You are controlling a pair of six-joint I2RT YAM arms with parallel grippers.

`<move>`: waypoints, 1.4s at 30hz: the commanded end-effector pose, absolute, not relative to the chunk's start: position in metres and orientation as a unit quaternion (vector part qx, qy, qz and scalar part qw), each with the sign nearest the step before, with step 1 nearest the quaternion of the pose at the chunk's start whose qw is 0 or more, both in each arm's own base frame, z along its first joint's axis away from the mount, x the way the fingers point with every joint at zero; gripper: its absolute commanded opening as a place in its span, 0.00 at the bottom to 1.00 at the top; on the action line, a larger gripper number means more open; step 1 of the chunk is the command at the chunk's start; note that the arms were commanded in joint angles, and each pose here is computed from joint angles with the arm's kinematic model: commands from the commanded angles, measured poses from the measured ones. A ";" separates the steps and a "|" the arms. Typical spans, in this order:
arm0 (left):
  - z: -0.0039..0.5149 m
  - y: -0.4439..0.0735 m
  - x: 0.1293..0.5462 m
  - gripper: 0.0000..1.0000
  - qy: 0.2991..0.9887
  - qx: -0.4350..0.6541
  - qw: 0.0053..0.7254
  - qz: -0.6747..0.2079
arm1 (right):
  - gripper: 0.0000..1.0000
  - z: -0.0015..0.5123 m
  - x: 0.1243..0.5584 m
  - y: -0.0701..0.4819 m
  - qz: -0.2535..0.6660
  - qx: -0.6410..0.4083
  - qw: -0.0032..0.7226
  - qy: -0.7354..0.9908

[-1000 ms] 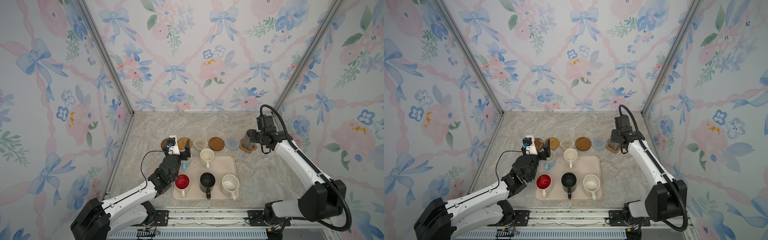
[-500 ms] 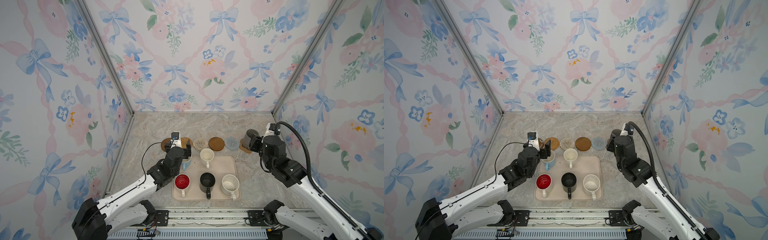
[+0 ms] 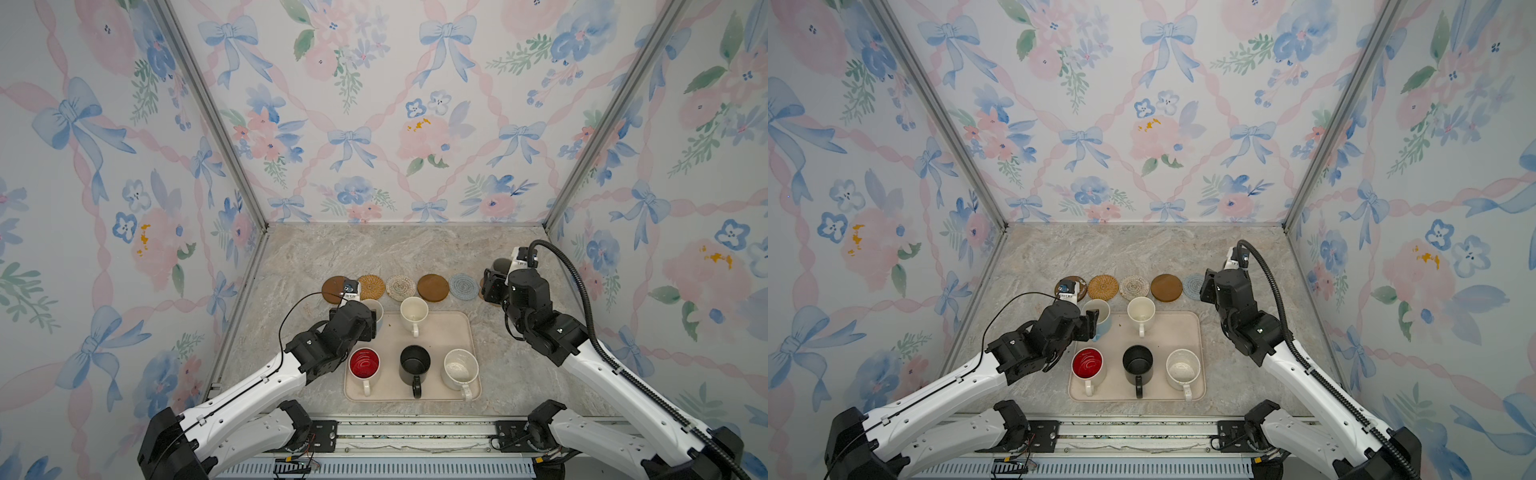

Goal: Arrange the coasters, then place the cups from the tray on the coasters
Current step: 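Release the grey mug and raise the right gripper away from it, then grasp the white mug with light-blue handle with the left gripper and lift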

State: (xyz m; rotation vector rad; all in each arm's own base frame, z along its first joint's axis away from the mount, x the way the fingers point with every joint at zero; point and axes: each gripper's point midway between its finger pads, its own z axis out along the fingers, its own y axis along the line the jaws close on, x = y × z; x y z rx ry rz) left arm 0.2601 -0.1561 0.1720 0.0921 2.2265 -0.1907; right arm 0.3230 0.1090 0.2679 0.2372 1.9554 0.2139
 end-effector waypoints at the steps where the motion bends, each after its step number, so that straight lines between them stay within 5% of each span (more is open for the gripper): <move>1: 0.150 -0.160 0.247 0.73 0.921 0.045 0.379 -0.079 | 0.55 0.266 0.327 0.119 0.108 0.093 0.548 0.824; 14: 0.122 -0.167 0.243 0.68 0.946 0.040 0.316 -0.061 | 0.55 0.258 0.333 0.124 0.108 0.086 0.540 0.830; 18: 0.115 -0.171 0.244 0.55 0.951 0.046 0.301 -0.055 | 0.55 0.256 0.335 0.124 0.107 0.086 0.538 0.832; 42: 0.089 -0.166 0.255 0.49 0.962 0.031 0.271 -0.013 | 0.55 0.241 0.343 0.128 0.118 0.080 0.516 0.845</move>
